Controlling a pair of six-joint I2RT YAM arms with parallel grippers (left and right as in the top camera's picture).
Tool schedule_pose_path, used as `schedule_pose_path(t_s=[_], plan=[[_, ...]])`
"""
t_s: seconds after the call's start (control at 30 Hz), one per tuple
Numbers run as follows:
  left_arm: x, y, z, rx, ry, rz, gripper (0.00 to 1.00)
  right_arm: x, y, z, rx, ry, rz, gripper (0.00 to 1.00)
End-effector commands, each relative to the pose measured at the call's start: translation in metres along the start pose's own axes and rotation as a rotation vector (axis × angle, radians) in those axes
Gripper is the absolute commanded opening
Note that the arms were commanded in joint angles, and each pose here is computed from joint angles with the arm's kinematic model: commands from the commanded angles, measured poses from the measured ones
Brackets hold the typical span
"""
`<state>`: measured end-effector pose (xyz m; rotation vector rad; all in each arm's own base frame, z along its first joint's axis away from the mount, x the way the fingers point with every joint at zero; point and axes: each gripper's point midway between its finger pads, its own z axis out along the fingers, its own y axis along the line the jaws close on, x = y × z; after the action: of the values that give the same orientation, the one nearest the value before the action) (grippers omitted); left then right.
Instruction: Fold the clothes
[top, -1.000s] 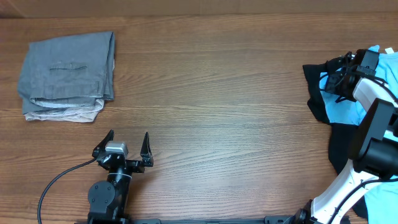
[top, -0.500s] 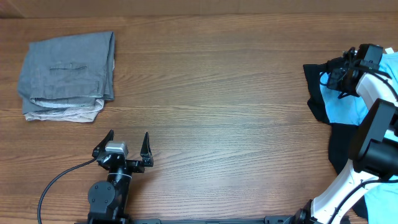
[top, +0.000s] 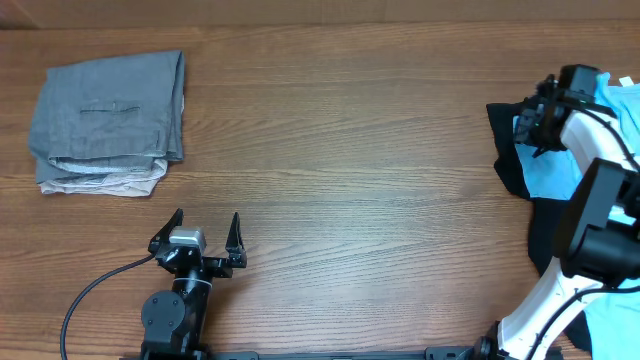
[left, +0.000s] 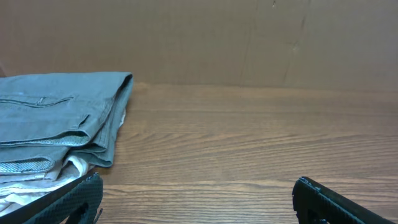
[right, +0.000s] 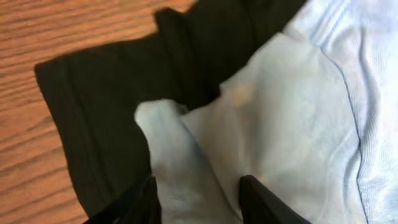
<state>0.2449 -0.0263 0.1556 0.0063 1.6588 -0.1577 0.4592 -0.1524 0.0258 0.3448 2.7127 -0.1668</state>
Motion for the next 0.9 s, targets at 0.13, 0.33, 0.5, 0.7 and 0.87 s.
schedule_pose_path(t_s=[0.13, 0.33, 0.5, 0.7, 0.87], plan=[[-0.001, 0.0, 0.0, -0.003, -0.009, 0.019, 1.0, -0.067, -0.016, -0.056, 0.065, -0.16, 0.067, 0.47], [-0.001, 0.0, 0.0, -0.002, -0.009, 0.019, 1.0, -0.112, -0.038, -0.105, 0.084, -0.258, 0.155, 0.47], [-0.001, 0.0, 0.0, -0.002, -0.009, 0.019, 1.0, -0.122, -0.062, -0.111, 0.088, -0.309, 0.308, 0.43], [-0.001, 0.0, 0.0, -0.002, -0.009, 0.019, 1.0, -0.117, -0.086, -0.091, 0.102, -0.294, 0.403, 0.43], [-0.001, 0.0, 0.0, -0.002, -0.009, 0.019, 1.0, -0.11, -0.088, -0.073, 0.106, -0.262, 0.408, 0.43]])
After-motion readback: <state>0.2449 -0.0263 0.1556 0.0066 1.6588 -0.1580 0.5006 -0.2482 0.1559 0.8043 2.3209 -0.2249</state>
